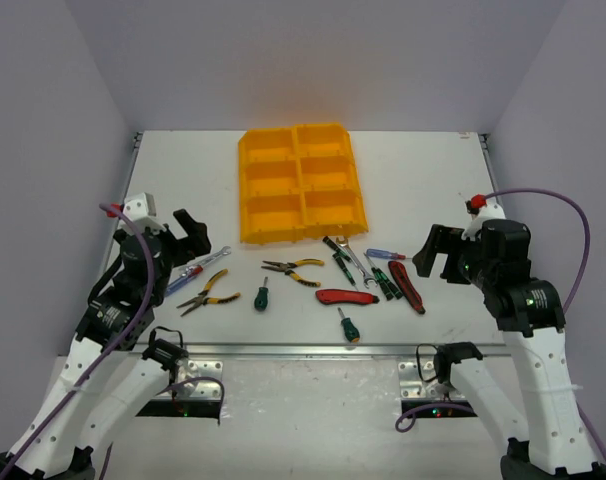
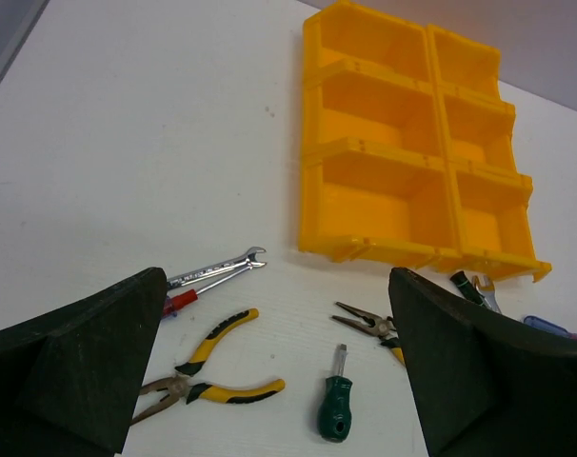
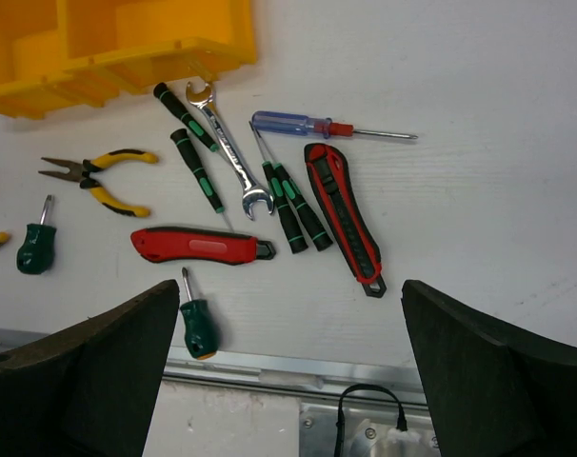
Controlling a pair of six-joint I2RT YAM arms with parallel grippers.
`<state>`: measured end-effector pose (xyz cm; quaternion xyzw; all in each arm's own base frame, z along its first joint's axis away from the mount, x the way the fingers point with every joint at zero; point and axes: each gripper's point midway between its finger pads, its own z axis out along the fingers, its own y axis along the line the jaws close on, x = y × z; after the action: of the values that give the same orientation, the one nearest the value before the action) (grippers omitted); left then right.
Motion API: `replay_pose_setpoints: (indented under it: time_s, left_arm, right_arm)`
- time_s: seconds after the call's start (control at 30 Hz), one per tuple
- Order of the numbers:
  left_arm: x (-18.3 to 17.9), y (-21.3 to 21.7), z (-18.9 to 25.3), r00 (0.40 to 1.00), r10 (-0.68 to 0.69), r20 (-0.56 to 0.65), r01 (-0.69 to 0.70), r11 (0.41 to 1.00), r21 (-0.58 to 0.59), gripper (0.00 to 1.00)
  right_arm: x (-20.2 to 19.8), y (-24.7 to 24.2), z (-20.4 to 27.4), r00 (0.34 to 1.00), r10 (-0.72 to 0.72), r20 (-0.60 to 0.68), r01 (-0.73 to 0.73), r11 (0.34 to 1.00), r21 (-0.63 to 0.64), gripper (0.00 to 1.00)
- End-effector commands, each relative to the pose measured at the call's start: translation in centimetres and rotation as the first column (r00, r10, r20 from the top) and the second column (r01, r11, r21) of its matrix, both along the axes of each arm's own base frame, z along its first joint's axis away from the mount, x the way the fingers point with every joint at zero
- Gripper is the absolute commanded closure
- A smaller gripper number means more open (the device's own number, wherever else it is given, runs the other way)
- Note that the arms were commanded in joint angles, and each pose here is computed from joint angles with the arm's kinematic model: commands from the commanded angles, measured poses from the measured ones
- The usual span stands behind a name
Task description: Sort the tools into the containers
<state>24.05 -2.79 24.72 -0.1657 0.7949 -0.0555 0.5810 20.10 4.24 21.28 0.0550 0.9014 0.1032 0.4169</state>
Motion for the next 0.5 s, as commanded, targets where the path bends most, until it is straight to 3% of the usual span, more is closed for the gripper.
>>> replay_pose_setpoints:
  time_s: [0.0, 0.2, 0.37, 0.47]
  left_arm:
    - [0.2, 0.1, 1.0, 0.999, 0.007, 0.044, -0.006, 1.0, -0.014, 0.0]
    - [0.2, 0.2, 1.1, 0.999, 0.014, 0.045, -0.014, 1.0, -0.016, 0.0]
    - [0.2, 0.2, 1.0, 0.999, 0.013, 0.041, -0.013, 1.0, -0.014, 0.0]
    - [0.5, 0.0, 0.7, 1.0, 0.003, 0.029, -0.003, 1.0, -0.01, 0.0]
  right_arm:
    - [0.1, 0.4, 1.1, 0.999, 0.01, 0.042, -0.011, 1.0, 0.025, 0.01]
    - [-0.3, 4.4, 3.0, 0.976, 0.174, 0.133, -0.195, 0.966, 0.17, 0.01]
    - [-0.1, 8.2, -0.7, 0.966, 0.257, -0.037, -0.223, 0.894, 0.389, 0.01]
    - [-0.1, 9.0, -5.0, 0.962, 0.225, -0.151, -0.175, 0.941, 0.289, 0.01]
